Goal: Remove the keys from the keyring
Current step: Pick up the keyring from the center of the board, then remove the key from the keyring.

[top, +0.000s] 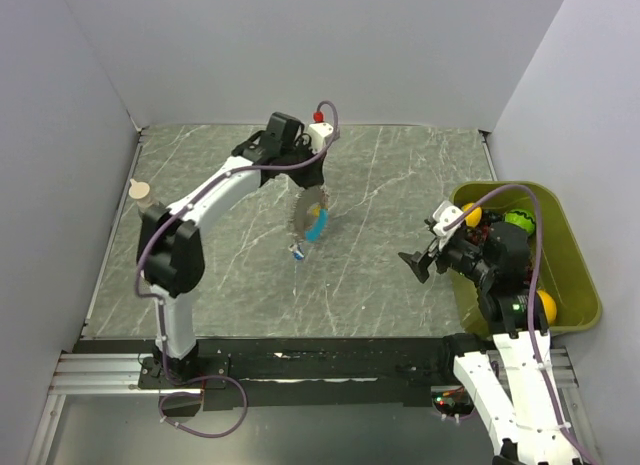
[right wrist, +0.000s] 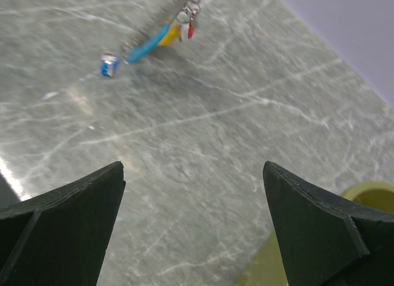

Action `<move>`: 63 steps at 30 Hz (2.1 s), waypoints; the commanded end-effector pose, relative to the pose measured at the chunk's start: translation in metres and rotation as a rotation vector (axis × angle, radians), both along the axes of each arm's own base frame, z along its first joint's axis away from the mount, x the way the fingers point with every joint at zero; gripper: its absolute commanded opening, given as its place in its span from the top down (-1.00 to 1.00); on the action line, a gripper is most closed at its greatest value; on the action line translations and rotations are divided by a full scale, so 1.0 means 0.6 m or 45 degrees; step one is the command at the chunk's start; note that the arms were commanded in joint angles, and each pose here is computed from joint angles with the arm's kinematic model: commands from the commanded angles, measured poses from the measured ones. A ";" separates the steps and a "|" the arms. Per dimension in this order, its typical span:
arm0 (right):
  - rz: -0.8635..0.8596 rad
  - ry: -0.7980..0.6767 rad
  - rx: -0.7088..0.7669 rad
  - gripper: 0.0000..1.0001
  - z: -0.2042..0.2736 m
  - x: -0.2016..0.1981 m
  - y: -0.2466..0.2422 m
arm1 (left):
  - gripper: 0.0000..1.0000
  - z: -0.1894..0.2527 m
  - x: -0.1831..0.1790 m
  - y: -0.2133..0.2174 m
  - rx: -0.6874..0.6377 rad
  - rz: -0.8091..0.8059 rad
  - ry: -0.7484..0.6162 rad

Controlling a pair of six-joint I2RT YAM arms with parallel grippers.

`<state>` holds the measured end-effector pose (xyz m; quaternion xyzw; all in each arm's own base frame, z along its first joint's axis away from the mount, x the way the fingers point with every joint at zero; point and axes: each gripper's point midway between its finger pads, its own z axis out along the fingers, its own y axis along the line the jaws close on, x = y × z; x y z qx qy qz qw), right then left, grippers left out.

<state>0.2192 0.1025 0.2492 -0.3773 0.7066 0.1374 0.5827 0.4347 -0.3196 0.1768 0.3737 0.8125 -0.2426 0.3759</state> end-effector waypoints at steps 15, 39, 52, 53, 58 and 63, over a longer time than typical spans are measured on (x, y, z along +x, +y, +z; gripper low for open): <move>0.558 -0.139 0.217 -0.99 0.180 -0.071 0.099 | 0.98 0.190 -0.278 0.010 -0.309 -0.667 -0.044; 0.822 0.030 0.385 -0.88 0.154 -0.102 0.141 | 0.98 0.259 -0.469 0.040 -0.552 -1.212 -0.038; 0.842 0.072 0.352 -0.82 0.128 -0.098 0.172 | 0.98 0.260 -0.478 0.036 -0.627 -1.258 0.006; 0.845 0.071 0.348 -0.80 0.127 -0.099 0.175 | 0.98 0.261 -0.475 0.035 -0.625 -1.240 0.007; 0.810 0.089 0.341 -0.72 0.117 -0.086 0.193 | 0.98 0.255 -0.454 0.022 -0.623 -1.159 0.047; 0.816 0.138 0.359 -0.59 0.107 -0.080 0.212 | 0.98 0.251 -0.437 0.013 -0.611 -1.108 0.071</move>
